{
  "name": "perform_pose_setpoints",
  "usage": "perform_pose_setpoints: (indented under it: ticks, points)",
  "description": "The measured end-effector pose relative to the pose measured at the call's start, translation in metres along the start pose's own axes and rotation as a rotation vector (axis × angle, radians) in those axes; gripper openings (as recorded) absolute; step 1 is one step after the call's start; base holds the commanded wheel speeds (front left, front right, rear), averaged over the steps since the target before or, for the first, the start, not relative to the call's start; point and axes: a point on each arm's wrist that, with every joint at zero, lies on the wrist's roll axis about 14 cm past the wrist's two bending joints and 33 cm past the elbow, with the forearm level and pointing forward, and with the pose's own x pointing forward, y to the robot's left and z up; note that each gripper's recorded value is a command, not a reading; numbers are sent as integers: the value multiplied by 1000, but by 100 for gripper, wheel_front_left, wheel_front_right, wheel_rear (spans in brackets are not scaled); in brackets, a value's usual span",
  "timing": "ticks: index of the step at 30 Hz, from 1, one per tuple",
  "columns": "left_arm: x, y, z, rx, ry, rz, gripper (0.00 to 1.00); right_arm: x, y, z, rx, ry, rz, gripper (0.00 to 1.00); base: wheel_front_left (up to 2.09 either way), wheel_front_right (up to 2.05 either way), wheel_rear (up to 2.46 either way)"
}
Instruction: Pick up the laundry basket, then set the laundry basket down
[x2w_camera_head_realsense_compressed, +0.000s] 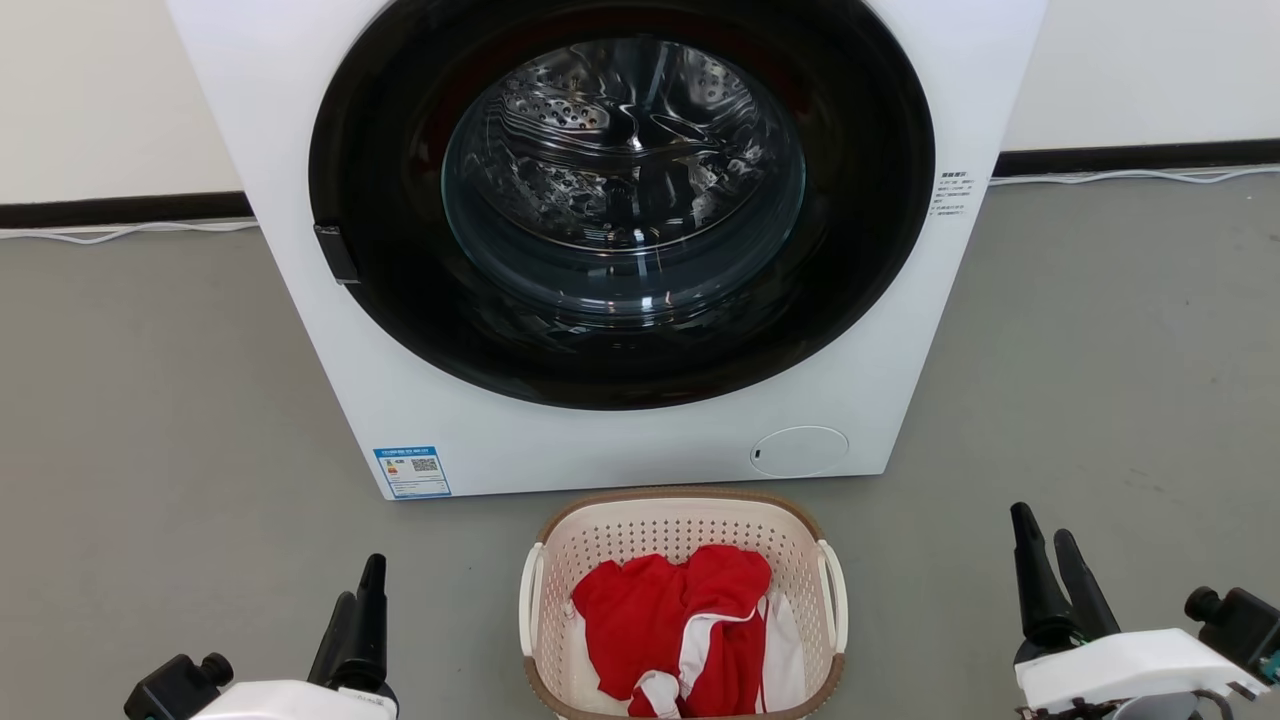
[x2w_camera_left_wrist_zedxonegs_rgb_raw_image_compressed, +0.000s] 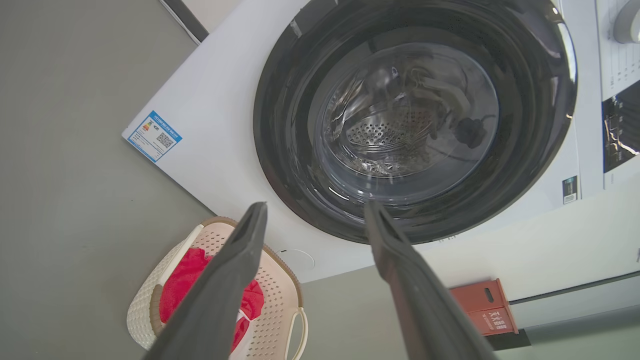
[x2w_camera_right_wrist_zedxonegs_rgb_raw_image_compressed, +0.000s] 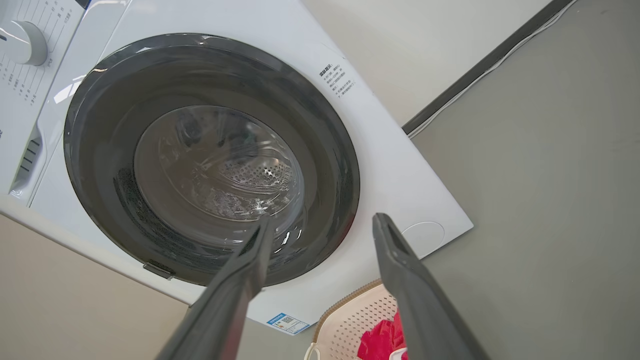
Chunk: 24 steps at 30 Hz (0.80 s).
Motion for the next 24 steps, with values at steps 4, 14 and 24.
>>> perform_pose_setpoints:
  ticks: [4, 14, 24]
  points:
    - [0, 0, 0, 44, -2, -3, 100, -1, 2, 0, -55, -2, 10, 100, 0, 0, 0]
    - [0, -4, 0, 134, -14, -19, 100, -2, 3, 3, -179, -16, 22, 100, 0, 0, 0]
    - [-1, -6, -1, 236, -21, -34, 100, -1, 7, 4, -311, -28, 44, 100, 0, 0, 0]
